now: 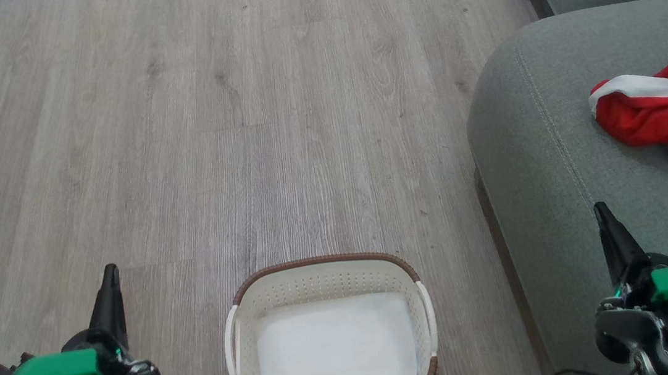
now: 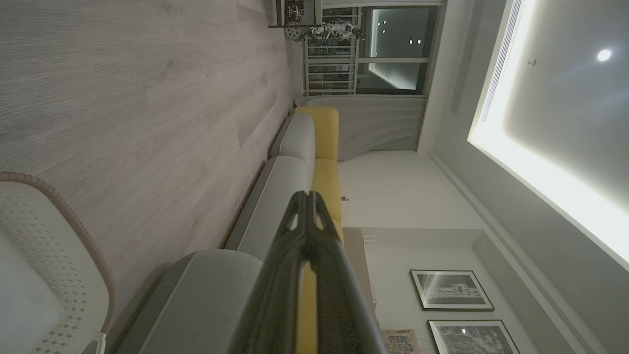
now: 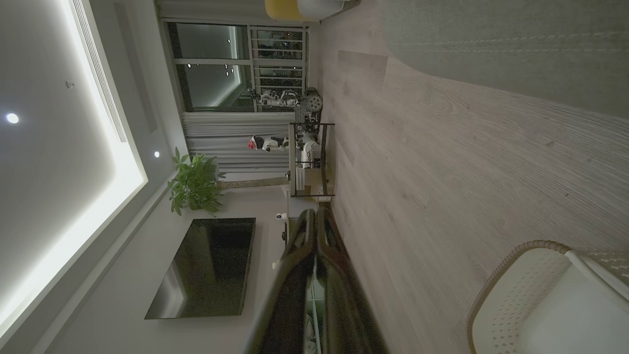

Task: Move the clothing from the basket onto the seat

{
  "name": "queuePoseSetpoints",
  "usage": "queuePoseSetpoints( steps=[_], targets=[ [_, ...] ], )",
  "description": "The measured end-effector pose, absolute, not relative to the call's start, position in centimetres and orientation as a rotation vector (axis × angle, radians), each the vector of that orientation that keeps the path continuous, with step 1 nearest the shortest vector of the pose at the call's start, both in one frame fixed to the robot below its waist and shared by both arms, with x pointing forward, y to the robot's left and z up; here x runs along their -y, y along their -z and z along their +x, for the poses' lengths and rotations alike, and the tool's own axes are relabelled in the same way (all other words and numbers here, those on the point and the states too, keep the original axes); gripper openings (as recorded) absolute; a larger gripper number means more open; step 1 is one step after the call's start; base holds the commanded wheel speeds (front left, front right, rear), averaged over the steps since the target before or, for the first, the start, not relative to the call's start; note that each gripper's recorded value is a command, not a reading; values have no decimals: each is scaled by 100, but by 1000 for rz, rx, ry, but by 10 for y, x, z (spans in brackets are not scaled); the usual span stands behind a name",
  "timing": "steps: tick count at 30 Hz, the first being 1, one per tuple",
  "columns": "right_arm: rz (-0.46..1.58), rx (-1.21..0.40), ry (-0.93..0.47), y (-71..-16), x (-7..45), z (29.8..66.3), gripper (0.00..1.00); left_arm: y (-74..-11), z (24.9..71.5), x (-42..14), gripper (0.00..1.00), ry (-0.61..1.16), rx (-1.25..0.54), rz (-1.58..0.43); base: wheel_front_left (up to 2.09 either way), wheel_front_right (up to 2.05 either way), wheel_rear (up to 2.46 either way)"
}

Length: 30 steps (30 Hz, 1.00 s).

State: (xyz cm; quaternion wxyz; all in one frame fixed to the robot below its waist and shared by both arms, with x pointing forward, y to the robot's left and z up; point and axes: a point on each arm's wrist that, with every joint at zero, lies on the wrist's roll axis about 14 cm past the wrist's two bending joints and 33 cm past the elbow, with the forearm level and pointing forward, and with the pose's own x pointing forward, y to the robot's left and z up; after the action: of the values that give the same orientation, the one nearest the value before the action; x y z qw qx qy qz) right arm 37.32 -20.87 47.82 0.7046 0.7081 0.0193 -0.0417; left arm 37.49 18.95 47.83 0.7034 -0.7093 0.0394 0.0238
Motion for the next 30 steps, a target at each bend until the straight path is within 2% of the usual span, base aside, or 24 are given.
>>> queuePoseSetpoints(
  steps=[30],
  targets=[
    [1576, -45, 90, -478, 208, 373, 0, -478, 375, -189, 0, -53, -88, -1579, 0, 0, 0]
  ],
)
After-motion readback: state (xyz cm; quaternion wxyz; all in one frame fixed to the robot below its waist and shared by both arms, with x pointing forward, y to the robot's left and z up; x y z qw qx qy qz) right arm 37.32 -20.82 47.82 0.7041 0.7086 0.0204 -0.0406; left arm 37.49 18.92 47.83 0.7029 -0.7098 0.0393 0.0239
